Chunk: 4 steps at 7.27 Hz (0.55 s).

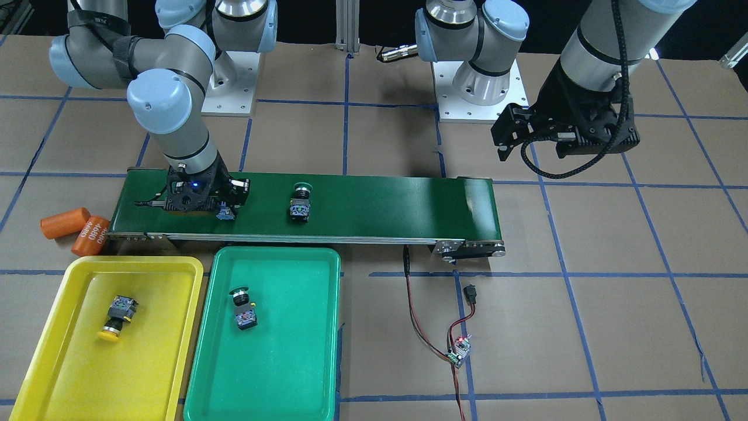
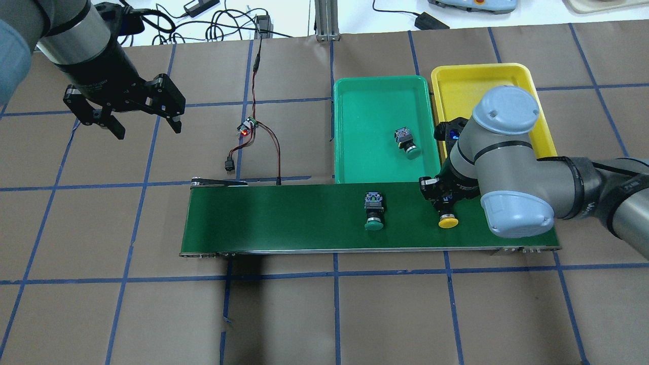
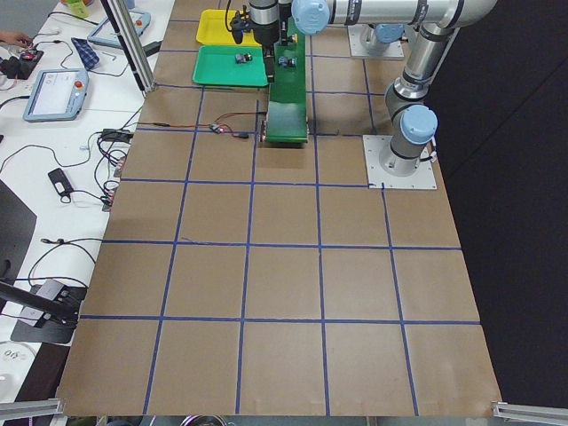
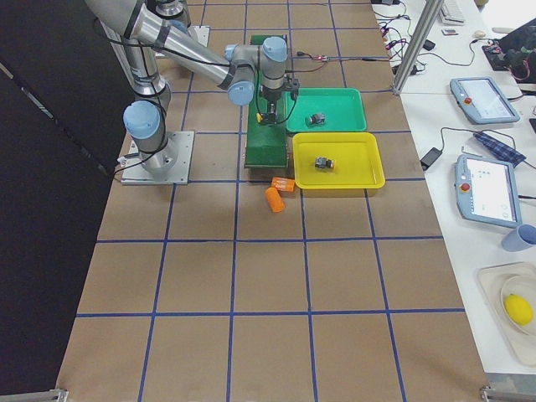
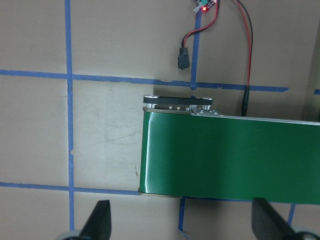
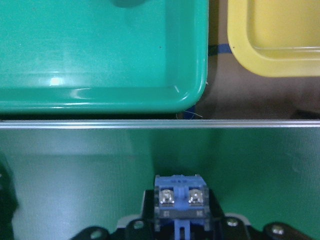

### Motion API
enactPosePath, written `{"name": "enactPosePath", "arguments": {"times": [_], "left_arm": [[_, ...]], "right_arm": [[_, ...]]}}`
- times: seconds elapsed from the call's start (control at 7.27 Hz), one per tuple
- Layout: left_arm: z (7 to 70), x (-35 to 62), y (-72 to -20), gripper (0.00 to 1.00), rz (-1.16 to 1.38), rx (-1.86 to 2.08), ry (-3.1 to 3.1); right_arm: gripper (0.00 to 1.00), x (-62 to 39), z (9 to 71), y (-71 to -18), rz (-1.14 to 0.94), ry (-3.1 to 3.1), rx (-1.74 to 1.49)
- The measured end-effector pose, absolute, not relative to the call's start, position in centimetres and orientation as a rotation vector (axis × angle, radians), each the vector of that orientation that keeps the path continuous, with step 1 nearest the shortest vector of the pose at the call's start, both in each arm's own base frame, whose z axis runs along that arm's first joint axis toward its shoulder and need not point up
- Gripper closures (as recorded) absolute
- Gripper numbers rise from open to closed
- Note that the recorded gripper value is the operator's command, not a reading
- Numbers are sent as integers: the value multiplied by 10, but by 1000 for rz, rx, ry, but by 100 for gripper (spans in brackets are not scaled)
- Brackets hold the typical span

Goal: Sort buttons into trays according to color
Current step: 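Carry the yellow-capped button into the yellow tray and release it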

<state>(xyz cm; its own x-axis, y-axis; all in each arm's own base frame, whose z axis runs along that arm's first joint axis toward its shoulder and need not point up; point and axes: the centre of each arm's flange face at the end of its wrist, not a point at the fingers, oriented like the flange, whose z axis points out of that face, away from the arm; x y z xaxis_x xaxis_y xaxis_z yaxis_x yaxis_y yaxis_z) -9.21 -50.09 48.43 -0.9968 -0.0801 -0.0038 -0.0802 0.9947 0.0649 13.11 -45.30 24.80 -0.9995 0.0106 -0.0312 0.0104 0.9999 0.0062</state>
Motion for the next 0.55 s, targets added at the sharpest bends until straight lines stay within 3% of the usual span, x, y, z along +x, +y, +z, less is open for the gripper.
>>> {"name": "enactPosePath", "arguments": {"times": [0.41,0.55], "left_arm": [[481,-93,-506,0,133,-130,3132],[480,-96,-506,0,164,-119,3131]], "right_arm": [[92,116,284,-529,-52,3147,29],[74,101,286,-572,-23,3174,6]]}}
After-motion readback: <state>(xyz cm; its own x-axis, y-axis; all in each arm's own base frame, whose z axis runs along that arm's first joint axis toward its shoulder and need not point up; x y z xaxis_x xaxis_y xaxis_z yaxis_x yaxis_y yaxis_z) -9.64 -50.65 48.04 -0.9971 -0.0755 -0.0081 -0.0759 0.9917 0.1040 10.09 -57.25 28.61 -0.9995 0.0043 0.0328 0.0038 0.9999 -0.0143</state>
